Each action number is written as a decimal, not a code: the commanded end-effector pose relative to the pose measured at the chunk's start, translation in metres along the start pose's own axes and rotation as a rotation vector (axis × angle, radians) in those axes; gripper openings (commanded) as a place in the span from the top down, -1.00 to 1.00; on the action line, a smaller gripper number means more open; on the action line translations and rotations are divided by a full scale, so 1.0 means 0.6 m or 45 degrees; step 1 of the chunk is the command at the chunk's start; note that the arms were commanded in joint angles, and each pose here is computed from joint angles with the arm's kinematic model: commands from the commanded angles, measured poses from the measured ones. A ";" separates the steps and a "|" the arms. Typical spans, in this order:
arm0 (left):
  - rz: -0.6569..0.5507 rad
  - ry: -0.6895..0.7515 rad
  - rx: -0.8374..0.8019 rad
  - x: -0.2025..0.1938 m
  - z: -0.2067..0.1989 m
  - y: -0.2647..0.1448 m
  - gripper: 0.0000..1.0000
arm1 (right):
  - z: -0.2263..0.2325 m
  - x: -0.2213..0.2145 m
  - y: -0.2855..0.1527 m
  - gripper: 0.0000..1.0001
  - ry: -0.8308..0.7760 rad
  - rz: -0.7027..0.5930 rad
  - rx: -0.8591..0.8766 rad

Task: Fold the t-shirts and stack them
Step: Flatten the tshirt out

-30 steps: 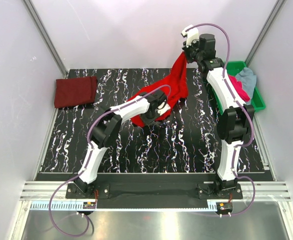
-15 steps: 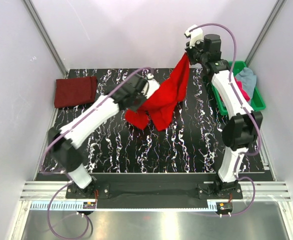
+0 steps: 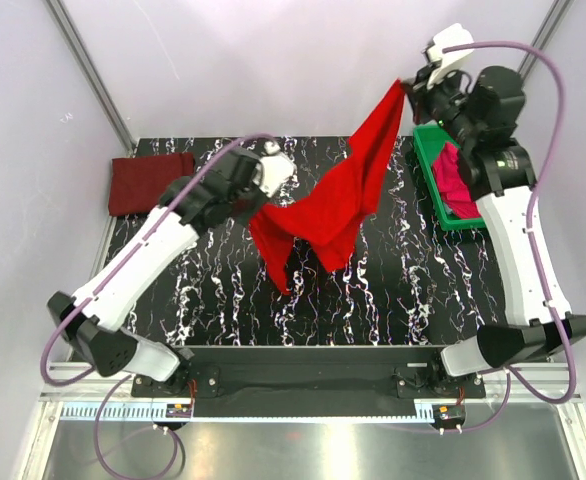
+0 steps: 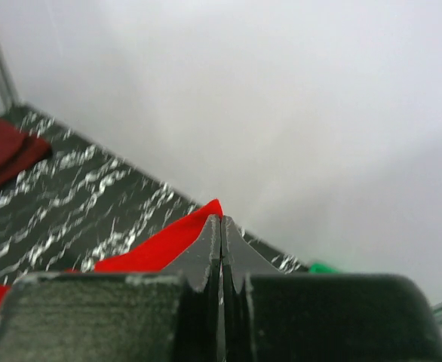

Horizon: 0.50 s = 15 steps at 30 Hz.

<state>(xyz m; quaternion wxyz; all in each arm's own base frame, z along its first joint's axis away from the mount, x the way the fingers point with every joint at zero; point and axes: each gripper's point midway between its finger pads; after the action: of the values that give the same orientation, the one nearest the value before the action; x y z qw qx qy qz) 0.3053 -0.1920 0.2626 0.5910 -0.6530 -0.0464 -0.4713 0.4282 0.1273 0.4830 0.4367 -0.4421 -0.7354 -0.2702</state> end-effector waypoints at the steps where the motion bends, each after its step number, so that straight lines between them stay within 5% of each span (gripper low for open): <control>1: -0.309 -0.070 0.184 0.070 0.089 -0.062 1.00 | -0.074 0.095 -0.030 1.00 -0.008 -0.181 -0.219; 6: -0.514 -0.061 0.431 0.122 0.196 -0.133 1.00 | -0.127 0.157 -0.051 1.00 -0.020 -0.262 -0.353; 15: -0.706 -0.041 0.602 0.149 0.231 -0.236 0.95 | -0.152 0.204 -0.124 1.00 -0.049 -0.280 -0.462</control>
<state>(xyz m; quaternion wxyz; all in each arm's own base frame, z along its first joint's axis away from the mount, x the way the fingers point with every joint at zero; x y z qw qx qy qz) 0.3563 -0.0998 0.3824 0.5983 -0.5209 -0.2573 -0.5518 0.4051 0.0915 0.6013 0.3389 -0.4342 -0.7337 -0.3980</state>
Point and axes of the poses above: each gripper's point midway between its finger pads, its own y axis out along the fingers, its own z axis along the line the jaws close on, x = y × z, and after that the axes turned 14 degrees about -y, right-handed
